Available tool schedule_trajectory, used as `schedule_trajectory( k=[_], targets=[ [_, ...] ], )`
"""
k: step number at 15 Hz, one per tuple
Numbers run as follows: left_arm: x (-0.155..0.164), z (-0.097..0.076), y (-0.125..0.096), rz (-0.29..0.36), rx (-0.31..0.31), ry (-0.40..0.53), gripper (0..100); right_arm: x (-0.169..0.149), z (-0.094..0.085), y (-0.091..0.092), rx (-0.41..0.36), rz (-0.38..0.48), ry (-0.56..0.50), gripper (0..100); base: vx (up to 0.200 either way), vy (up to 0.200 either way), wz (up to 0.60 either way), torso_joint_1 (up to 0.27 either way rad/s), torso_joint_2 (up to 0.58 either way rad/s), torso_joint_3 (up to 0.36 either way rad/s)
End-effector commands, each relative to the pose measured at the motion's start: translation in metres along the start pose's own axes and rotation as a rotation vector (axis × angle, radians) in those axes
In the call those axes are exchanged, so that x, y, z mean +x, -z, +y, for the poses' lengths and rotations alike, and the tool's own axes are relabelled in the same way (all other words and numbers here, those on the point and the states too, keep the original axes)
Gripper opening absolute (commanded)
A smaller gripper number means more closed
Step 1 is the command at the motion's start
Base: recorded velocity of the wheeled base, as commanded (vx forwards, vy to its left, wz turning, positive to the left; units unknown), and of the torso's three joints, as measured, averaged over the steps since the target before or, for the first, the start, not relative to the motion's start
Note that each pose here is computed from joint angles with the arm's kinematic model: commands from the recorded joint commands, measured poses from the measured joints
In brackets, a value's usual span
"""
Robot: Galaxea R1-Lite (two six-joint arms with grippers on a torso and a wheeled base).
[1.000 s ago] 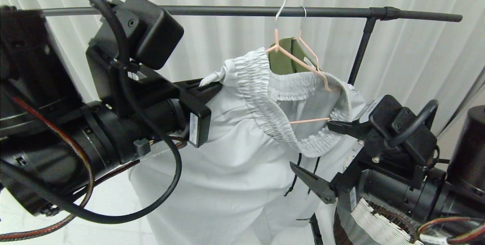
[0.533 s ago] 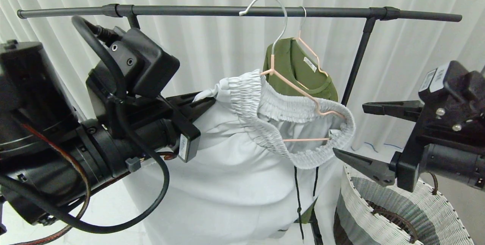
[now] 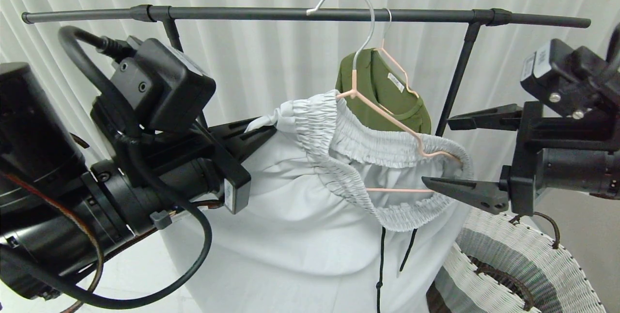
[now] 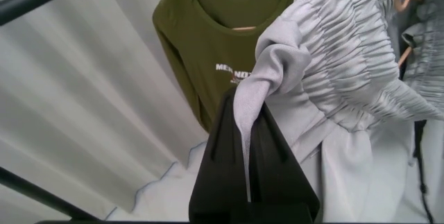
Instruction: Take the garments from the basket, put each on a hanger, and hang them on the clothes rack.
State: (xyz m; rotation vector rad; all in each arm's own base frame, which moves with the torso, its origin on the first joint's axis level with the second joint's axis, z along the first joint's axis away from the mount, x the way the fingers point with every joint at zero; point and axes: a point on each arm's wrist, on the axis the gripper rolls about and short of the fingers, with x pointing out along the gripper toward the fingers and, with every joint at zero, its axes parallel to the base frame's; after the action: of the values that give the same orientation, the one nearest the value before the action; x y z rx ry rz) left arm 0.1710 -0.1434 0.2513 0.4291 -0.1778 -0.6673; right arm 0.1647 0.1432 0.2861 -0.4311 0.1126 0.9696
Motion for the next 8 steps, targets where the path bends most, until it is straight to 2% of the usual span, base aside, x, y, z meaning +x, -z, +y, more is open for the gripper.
schedule_trajectory(
  k=[1,4,8],
  targets=[
    [0.000,0.000,0.000,-0.004,0.000,-0.001,0,0.026,-0.010,-0.009,-0.013,0.030,-0.058,100,0.000,0.000,0.00,0.000,0.00,0.000],
    [0.000,0.000,-0.002,-0.033,0.031,0.015,0,0.042,-0.015,-0.015,-0.005,0.062,-0.136,100,0.000,0.000,0.00,0.000,0.00,0.000],
    [0.000,0.000,-0.003,-0.048,0.059,0.033,0,0.053,-0.016,-0.010,0.003,0.090,-0.160,100,0.000,0.000,0.00,0.000,0.00,0.000]
  ],
)
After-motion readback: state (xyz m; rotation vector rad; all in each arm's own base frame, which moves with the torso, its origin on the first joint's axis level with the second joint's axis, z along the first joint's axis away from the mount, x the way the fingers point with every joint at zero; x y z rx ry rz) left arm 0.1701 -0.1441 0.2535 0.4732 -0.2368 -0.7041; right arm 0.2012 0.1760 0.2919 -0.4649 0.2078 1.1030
